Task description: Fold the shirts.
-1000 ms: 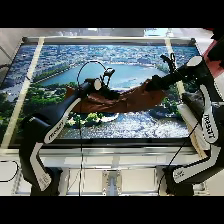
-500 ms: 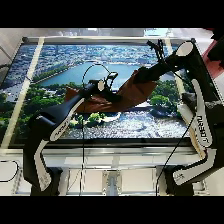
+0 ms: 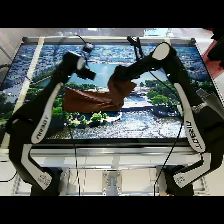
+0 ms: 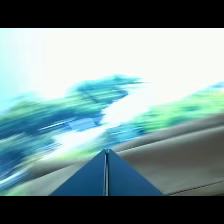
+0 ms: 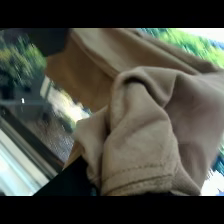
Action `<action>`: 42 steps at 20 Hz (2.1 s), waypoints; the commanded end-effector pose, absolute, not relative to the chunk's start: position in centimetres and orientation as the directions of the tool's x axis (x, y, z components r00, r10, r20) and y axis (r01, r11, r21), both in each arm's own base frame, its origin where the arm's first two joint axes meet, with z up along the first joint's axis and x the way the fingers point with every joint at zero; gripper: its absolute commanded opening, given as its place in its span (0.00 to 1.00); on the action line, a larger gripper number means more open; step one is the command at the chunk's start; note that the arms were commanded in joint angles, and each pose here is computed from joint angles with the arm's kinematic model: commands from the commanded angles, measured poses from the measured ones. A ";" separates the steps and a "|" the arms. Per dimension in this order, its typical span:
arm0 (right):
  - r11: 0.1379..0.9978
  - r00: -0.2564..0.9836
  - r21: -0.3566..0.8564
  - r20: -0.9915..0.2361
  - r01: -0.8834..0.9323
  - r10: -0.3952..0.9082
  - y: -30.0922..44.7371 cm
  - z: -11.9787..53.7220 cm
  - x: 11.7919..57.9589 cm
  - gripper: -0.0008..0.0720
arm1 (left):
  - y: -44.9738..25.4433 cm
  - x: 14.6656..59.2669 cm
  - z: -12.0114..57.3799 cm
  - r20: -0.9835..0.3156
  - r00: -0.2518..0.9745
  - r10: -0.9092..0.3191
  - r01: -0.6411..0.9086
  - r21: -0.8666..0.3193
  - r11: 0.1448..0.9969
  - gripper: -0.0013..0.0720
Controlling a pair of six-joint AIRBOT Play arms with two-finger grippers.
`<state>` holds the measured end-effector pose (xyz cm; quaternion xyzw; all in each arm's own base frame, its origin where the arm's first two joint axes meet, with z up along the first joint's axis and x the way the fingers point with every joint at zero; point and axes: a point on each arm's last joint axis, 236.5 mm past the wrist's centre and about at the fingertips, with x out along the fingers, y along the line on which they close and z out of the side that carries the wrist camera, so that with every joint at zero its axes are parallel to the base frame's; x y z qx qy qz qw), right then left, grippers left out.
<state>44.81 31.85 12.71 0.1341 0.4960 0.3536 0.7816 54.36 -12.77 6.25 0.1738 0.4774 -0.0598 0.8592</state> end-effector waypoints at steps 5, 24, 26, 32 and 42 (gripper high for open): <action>0.547 0.411 0.751 -0.395 -0.371 0.822 49.3 10.4 45.7 0.10 | 1.7 50.7 12.1 -0.849 0.459 0.262 -0.040 0.275 0.961 0.04; 0.762 0.141 0.648 -0.755 0.013 0.640 28.0 -3.7 48.7 0.83 | -3.0 51.6 11.7 -0.864 0.498 0.066 0.101 0.133 0.986 0.04; 0.708 0.114 0.704 -0.708 0.052 0.696 29.5 -4.9 48.5 0.86 | -3.0 51.6 11.7 -0.864 0.499 0.066 0.101 0.133 0.986 0.04; 0.601 0.092 0.793 -0.609 0.098 0.788 33.3 -8.3 48.6 0.86 | -2.9 51.6 11.7 -0.864 0.499 0.068 0.117 0.144 0.983 0.04; 0.569 0.118 0.821 -0.571 0.047 0.813 37.3 -8.1 48.0 0.79 | -2.9 51.6 11.8 -0.864 0.499 0.068 0.126 0.150 0.981 0.04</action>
